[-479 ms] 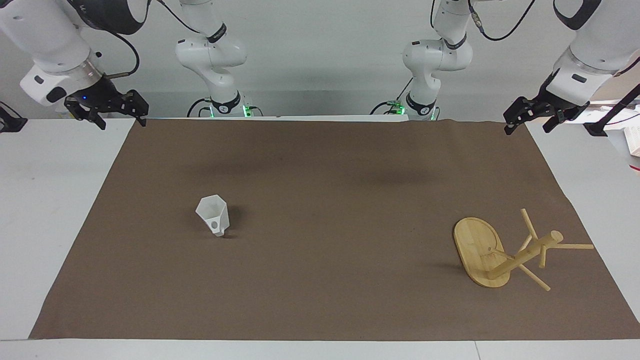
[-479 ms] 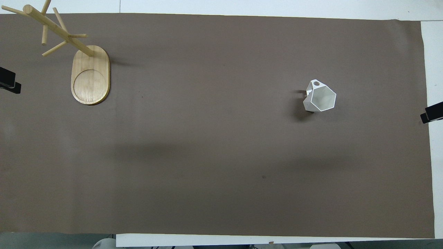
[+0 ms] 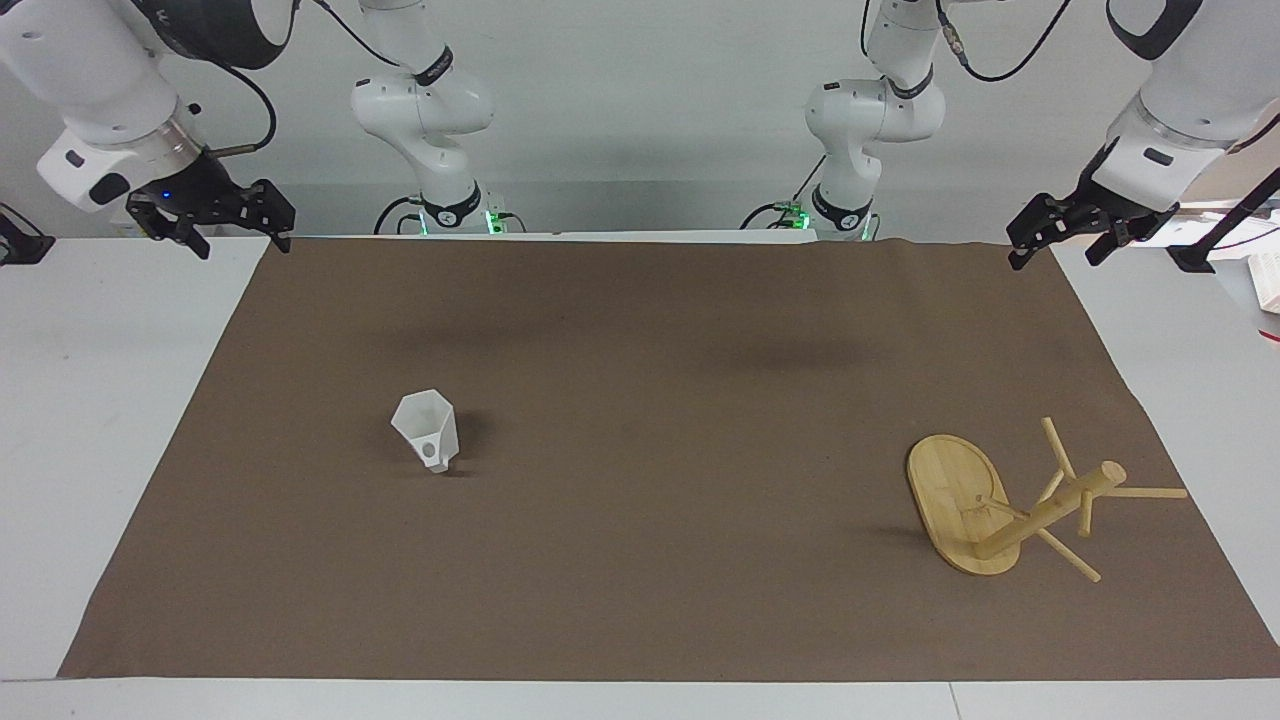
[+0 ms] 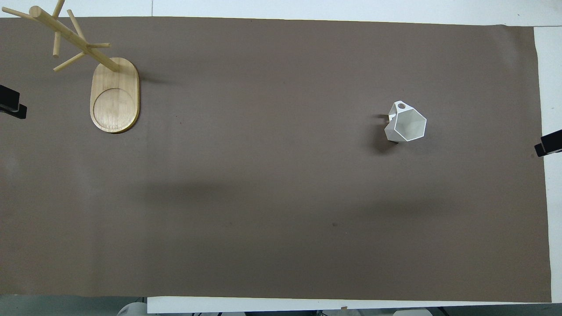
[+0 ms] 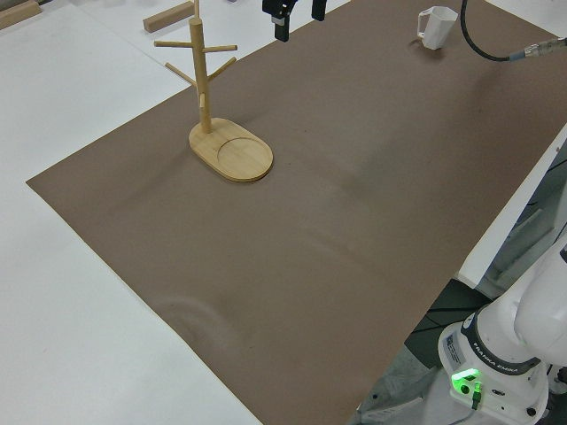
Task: Hang cup on rack
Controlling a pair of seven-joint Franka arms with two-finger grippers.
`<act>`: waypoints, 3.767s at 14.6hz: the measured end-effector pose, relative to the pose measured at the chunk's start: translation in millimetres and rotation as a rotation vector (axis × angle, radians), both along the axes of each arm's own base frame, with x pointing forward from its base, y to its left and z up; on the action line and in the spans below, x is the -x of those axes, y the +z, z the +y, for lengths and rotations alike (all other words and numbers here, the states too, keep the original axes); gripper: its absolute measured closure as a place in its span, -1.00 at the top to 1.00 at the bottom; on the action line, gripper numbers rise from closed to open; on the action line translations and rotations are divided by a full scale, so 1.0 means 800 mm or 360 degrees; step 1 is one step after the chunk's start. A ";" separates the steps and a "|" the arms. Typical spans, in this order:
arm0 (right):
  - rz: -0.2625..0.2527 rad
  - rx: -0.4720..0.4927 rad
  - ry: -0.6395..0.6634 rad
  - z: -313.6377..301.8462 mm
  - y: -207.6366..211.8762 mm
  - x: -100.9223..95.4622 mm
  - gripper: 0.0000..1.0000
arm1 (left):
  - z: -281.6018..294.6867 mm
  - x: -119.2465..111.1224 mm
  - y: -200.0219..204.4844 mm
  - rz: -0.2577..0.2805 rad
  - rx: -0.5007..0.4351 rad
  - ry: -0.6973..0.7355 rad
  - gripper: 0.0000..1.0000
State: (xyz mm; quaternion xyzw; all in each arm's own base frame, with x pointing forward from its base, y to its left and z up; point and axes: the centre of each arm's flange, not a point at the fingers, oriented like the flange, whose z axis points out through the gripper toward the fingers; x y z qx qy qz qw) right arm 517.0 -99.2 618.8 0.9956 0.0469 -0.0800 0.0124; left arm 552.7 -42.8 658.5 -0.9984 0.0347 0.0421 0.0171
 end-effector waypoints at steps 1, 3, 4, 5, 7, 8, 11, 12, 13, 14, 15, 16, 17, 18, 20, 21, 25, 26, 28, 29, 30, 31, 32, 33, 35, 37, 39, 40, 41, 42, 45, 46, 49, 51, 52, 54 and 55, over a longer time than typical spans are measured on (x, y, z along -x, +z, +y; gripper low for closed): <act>-0.0003 -0.0007 0.0000 -0.005 0.001 0.002 1.00 | 0.000 0.000 0.000 0.0000 0.0000 0.0000 1.00; -0.0005 -0.0029 0.0066 -0.006 0.003 0.005 1.00 | 0.000 0.000 0.000 0.0000 0.0000 0.0000 1.00; -0.0008 -0.0040 0.0140 -0.004 0.003 0.004 1.00 | 0.000 0.000 0.000 0.0000 0.0000 0.0000 1.00; -0.0026 -0.0052 0.0255 -0.002 0.004 0.002 1.00 | 0.000 0.000 0.000 0.0000 0.0000 0.0000 1.00; -0.0102 -0.0106 0.0599 0.001 0.005 -0.007 1.00 | 0.000 0.000 0.000 0.0000 0.0000 0.0000 1.00; -0.0158 -0.0165 0.0761 0.003 0.004 -0.012 1.00 | 0.000 0.000 0.000 0.0000 0.0000 0.0000 1.00; -0.0324 -0.0418 0.1076 -0.012 -0.016 -0.025 1.00 | 0.000 0.000 0.000 0.0000 0.0000 0.0000 1.00; -0.0382 -0.0506 0.1175 -0.029 -0.030 -0.030 1.00 | 0.000 0.000 0.000 0.0000 0.0000 0.0000 1.00; -0.0447 -0.0608 0.1256 -0.048 -0.049 -0.035 1.00 | 0.000 0.000 0.000 0.0000 0.0000 0.0000 1.00; -0.0516 -0.0716 0.1315 -0.071 -0.073 -0.041 1.00 | 0.000 0.000 0.000 0.0000 0.0000 0.0000 1.00; -0.0587 -0.0814 0.1368 -0.093 -0.099 -0.047 1.00 | 0.000 0.000 0.000 0.0000 0.0000 0.0000 1.00; -0.0659 -0.0899 0.1423 -0.110 -0.125 -0.053 1.00 | 0.000 0.000 0.000 0.0000 0.0000 0.0000 1.00; -0.0750 -0.0988 0.1484 -0.122 -0.152 -0.060 1.00 | 0.000 0.000 0.000 0.0000 0.0000 0.0000 1.00; -0.0846 -0.1083 0.1535 -0.131 -0.180 -0.067 1.00 | 0.000 0.000 0.000 0.0000 0.0000 0.0000 1.00; -0.1052 -0.1299 0.1619 -0.140 -0.248 -0.079 1.00 | 0.000 0.000 0.000 0.0000 0.0000 0.0000 1.00; -0.1168 -0.1397 0.1675 -0.141 -0.288 -0.084 1.00 | 0.000 0.000 0.000 0.0000 0.0000 0.0000 1.00; -0.1473 -0.1629 0.1818 -0.122 -0.414 -0.084 1.00 | 0.000 0.000 0.000 0.0000 0.0000 0.0000 1.00; -0.1556 -0.1645 0.1870 -0.111 -0.427 -0.085 1.00 | 0.000 0.000 0.000 0.0000 0.0000 0.0000 1.00; -0.1739 -0.1671 0.1935 -0.082 -0.453 -0.088 1.00 | 0.000 0.000 0.000 0.0000 0.0000 0.0000 1.00; -0.1798 -0.1690 0.1948 -0.070 -0.475 -0.087 1.00 | 0.000 0.000 0.000 0.0000 0.0000 0.0000 1.00; -0.1838 -0.1711 0.1969 -0.060 -0.496 -0.085 1.00 | 0.000 0.000 0.000 0.0000 0.0000 0.0000 1.00; -0.1862 -0.1736 0.1993 -0.052 -0.511 -0.084 1.00 | 0.000 0.000 0.000 0.0000 0.0000 0.0000 1.00; -0.1877 -0.1756 0.2006 -0.042 -0.519 -0.085 1.00 | 0.000 0.000 0.000 0.0000 0.0000 0.0000 1.00; -0.1886 -0.1768 0.2011 -0.032 -0.522 -0.088 1.00 | 0.000 0.000 0.000 0.0000 0.0000 0.0000 1.00; -0.1878 -0.1773 0.2033 -0.017 -0.521 -0.093 1.00 | -0.001 0.000 0.000 0.0001 0.0000 -0.0002 1.00; -0.1855 -0.1763 0.2048 -0.007 -0.525 -0.095 1.00 | -0.002 0.000 0.000 0.0001 0.0000 -0.0005 1.00; -0.1835 -0.1764 0.2052 0.001 -0.529 -0.094 1.00 | -0.002 0.000 0.000 0.0002 0.0000 -0.0005 1.00; -0.1830 -0.1767 0.2053 0.004 -0.530 -0.093 1.00 | -0.002 0.000 -0.001 0.0003 0.0000 -0.0005 1.00; -0.1828 -0.1770 0.2052 0.005 -0.531 -0.093 1.00 | -0.002 0.000 -0.001 0.0003 0.0000 -0.0005 1.00; -0.1826 -0.1772 0.2050 0.005 -0.532 -0.092 1.00 | -0.002 0.000 0.000 0.0002 0.0000 -0.0005 1.00; -0.1814 -0.1793 0.2050 0.014 -0.536 -0.090 1.00 | -0.002 0.001 -0.001 0.0003 0.0000 -0.0004 1.00; -0.1807 -0.1804 0.2053 0.019 -0.537 -0.089 1.00 | -0.002 0.001 -0.001 0.0004 0.0000 -0.0004 1.00; -0.1789 -0.1834 0.2077 0.036 -0.539 -0.089 1.00 | -0.001 0.001 0.000 0.0004 0.0000 -0.0005 1.00; -0.1784 -0.1844 0.2090 0.043 -0.539 -0.090 1.00 | -0.001 0.002 -0.001 0.0005 0.0000 -0.0005 1.00; -0.1783 -0.1846 0.2093 0.045 -0.539 -0.090 1.00 | -0.001 0.002 -0.001 0.0006 0.0000 -0.0005 1.00; -0.1782 -0.1847 0.2094 0.045 -0.539 -0.090 0.91 | -0.001 0.002 -0.002 0.0008 0.0000 -0.0005 1.00; -0.1782 -0.1845 0.2094 0.045 -0.539 -0.090 0.71 | -0.001 0.002 -0.002 0.0010 0.0000 -0.0005 1.00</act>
